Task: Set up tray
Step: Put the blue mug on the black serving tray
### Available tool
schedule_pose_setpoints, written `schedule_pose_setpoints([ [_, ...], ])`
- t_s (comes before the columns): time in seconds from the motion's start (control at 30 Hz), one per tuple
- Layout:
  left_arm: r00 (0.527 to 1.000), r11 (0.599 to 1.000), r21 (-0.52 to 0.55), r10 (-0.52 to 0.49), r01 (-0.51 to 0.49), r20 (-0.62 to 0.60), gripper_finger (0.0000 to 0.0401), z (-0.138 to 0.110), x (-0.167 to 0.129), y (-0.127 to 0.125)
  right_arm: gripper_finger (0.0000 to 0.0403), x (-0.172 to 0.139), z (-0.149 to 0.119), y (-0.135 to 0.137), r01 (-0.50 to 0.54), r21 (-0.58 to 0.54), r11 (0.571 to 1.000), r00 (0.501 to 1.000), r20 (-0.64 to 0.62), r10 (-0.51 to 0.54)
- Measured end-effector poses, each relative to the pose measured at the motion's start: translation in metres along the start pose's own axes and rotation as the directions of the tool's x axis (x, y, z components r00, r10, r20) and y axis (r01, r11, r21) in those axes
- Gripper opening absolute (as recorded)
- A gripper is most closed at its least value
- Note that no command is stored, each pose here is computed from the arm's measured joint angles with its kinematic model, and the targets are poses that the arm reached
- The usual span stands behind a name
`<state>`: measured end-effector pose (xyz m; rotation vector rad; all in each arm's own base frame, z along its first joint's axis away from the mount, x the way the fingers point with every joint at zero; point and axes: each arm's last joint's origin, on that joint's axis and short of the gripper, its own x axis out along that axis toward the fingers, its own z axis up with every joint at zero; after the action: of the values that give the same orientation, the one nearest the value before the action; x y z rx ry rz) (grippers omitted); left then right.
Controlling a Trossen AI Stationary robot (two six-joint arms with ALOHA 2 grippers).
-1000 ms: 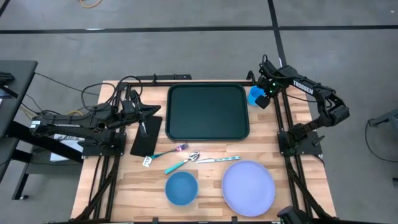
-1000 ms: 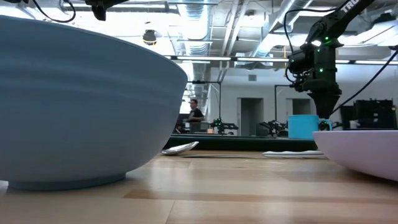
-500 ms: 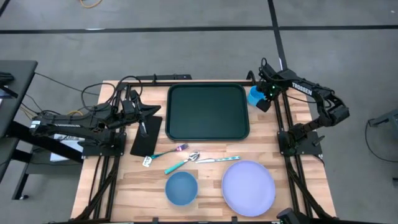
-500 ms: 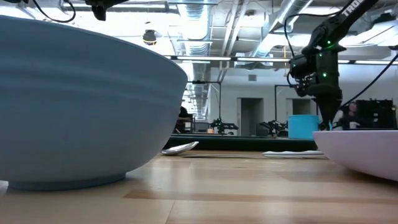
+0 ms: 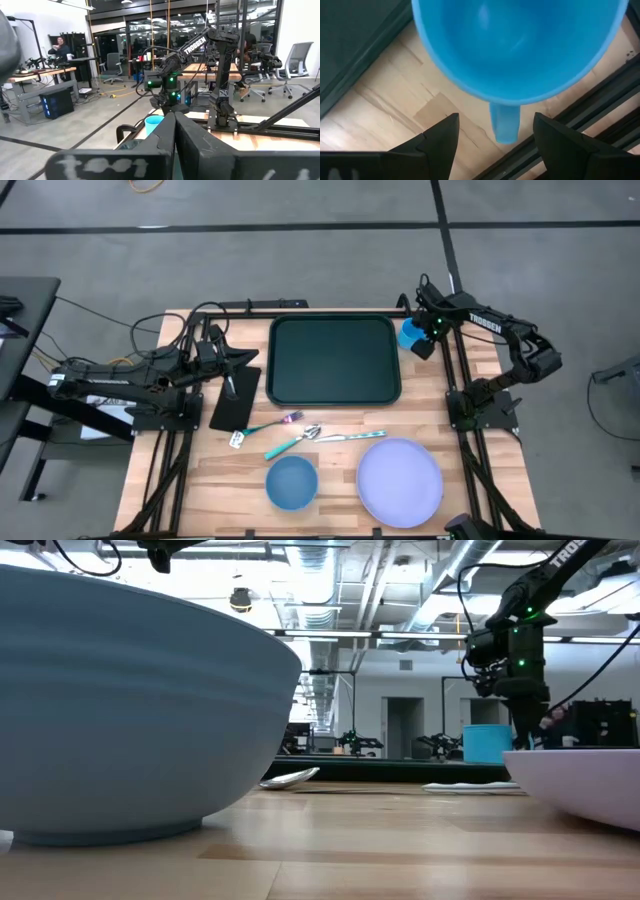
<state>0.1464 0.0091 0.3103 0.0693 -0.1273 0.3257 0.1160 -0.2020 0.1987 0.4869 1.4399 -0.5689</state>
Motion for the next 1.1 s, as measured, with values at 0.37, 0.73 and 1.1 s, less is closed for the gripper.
schedule_pose_setpoints([
  [0.37,1.0,1.0,0.0,0.0,0.0,0.0,0.0,0.0,0.0,0.0,0.024,0.0,-0.0001,0.0,-0.001,0.0,1.0,1.0,-0.001,0.001],
  [0.73,1.0,1.0,0.0,0.0,0.0,0.0,0.0,0.0,0.0,0.0,0.0171,-0.0003,0.0056,-0.0023,0.028,-0.017,0.999,0.998,0.057,-0.026],
  [1.1,1.0,1.0,0.0,0.0,0.0,0.0,0.0,0.0,0.0,0.0,0.0118,-0.0003,0.0065,-0.0028,0.039,-0.044,0.998,0.997,0.064,-0.036],
])
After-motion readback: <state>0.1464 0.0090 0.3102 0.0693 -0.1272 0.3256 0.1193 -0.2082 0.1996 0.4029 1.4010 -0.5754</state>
